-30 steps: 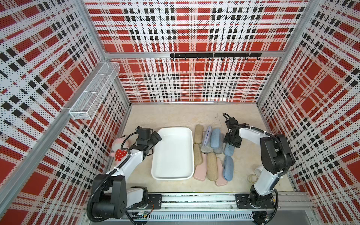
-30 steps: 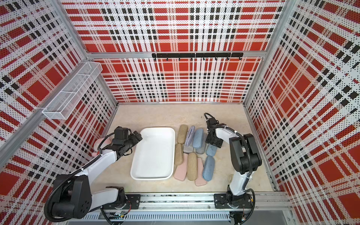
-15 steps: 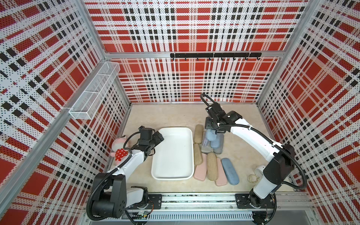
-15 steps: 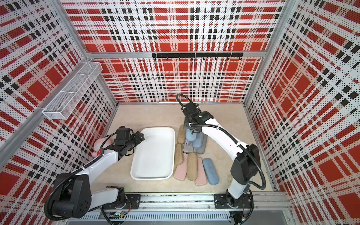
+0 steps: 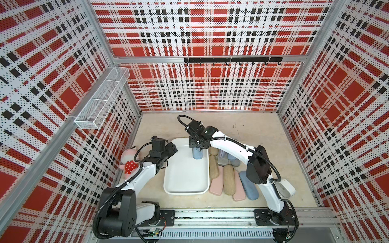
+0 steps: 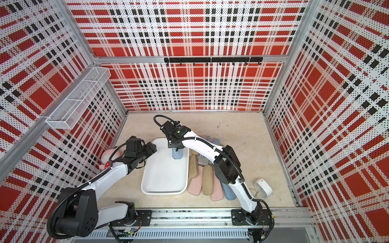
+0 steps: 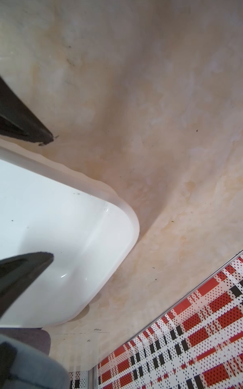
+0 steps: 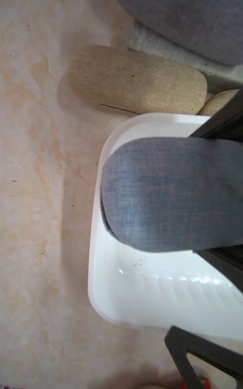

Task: Put the glasses cases into the storage boxes
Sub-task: Place the glasses case in the storage box, then pick up the glasses case, then place the glasses case in the storage box.

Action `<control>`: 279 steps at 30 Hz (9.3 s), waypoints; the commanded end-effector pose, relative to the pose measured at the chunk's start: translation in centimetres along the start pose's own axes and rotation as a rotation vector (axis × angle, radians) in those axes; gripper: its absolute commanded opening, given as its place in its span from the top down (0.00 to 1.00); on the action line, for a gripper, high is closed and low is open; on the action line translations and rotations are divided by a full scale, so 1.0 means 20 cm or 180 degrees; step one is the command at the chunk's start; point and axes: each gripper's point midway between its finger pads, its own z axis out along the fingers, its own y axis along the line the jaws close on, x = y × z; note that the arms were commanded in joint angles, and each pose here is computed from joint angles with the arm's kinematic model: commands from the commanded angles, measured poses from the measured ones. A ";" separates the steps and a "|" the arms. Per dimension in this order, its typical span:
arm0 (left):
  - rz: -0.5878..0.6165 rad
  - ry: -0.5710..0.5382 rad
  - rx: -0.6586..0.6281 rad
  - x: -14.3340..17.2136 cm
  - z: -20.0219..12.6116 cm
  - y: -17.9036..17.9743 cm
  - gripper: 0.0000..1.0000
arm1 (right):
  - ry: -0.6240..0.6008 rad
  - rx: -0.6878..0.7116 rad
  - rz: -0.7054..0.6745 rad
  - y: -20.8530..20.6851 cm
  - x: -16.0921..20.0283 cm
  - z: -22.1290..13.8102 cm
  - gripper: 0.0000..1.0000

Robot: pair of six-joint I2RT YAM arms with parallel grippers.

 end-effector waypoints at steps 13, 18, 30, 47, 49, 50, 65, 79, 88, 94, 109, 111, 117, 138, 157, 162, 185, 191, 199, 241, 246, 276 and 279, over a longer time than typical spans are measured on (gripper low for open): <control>0.0027 -0.0008 -0.0049 0.02 0.00 0.04 0.17 | 0.0225 0.0179 0.0192 -0.02 0.12 0.20 0.43; 0.0043 -0.0010 -0.0085 0.02 0.00 0.05 0.17 | 0.0296 0.0245 0.0167 -0.04 0.16 0.25 0.41; 0.0100 -0.0001 -0.0133 0.01 0.01 0.05 0.18 | 0.0359 0.0368 0.0146 -0.07 0.20 0.32 0.32; 0.0241 -0.0076 -0.0173 -0.03 0.00 0.01 0.17 | 0.0058 0.0190 0.0169 -0.02 0.01 0.09 0.24; 0.0315 -0.0162 -0.0134 -0.06 -0.04 -0.06 0.16 | -0.0076 0.0056 0.0133 0.02 -0.05 -0.02 0.23; 0.0360 -0.0231 -0.0075 -0.09 -0.07 -0.12 0.14 | -0.0163 0.0030 0.0125 0.02 -0.09 -0.07 0.22; 0.1134 -0.0049 0.1324 0.09 -0.34 -1.16 0.14 | -0.0639 0.0852 0.0737 -0.86 -0.23 -0.63 0.20; 0.2134 0.0402 0.1194 0.71 -0.02 -1.59 0.22 | -0.0348 0.1119 0.1354 -1.43 0.02 -0.65 0.21; 0.2376 0.0431 0.0730 0.81 0.20 -1.52 0.29 | -0.0407 0.1030 0.1756 -1.60 0.10 -0.71 0.21; 0.2453 0.0363 0.0386 0.78 0.28 -1.44 0.32 | -0.0424 0.1045 0.1773 -1.62 0.11 -0.73 0.22; 0.2177 0.0272 -0.0015 0.62 0.33 -1.27 0.37 | -0.0477 0.1026 0.1742 -1.61 0.08 -0.76 0.23; 0.2181 0.0250 -0.0044 0.61 0.33 -1.27 0.37 | -0.0490 0.1038 0.1731 -1.62 0.07 -0.77 0.23; 0.2168 0.0282 -0.0201 0.59 0.37 -1.24 0.38 | -0.0528 0.1062 0.1717 -1.62 0.06 -0.81 0.23; 0.2336 0.0521 0.0396 0.64 0.40 -1.46 0.17 | -0.0624 0.1004 0.1668 -1.62 0.05 -0.89 0.21; 0.2679 0.0812 0.0298 0.84 0.48 -1.39 0.22 | -0.0627 0.0984 0.1688 -1.62 0.06 -0.90 0.21; 0.2769 0.0783 0.0148 0.86 0.51 -1.36 0.24 | -0.0609 0.0978 0.1690 -1.62 0.07 -0.89 0.21; 0.2359 0.0517 0.0563 0.65 0.22 -1.64 0.42 | -0.0748 0.0973 0.1671 -1.62 0.04 -0.95 0.22; 0.1906 0.0184 0.0545 0.22 -0.07 -1.50 0.41 | -0.0744 0.0907 0.1640 -1.60 0.01 -0.94 0.22; 0.1368 0.0112 0.0223 -0.07 -0.18 -0.83 0.38 | -0.0698 0.0859 0.1596 -1.58 0.02 -0.91 0.23; 0.1589 0.0747 -0.0260 0.45 0.40 -0.41 0.45 | -0.0637 0.0788 0.1637 -1.59 0.12 -0.92 0.23; 0.1645 0.0761 -0.0270 0.48 0.40 -0.43 0.40 | -0.0620 0.0780 0.1632 -1.58 0.12 -0.91 0.23; 0.1444 0.0257 0.0474 0.16 -0.11 -0.96 0.23 | -0.0165 0.0923 0.1094 -1.37 0.06 -0.66 0.13; 0.1582 0.0302 0.0729 0.23 -0.17 -1.16 0.21 | -0.0231 0.1214 0.1252 -1.46 0.07 -0.71 0.00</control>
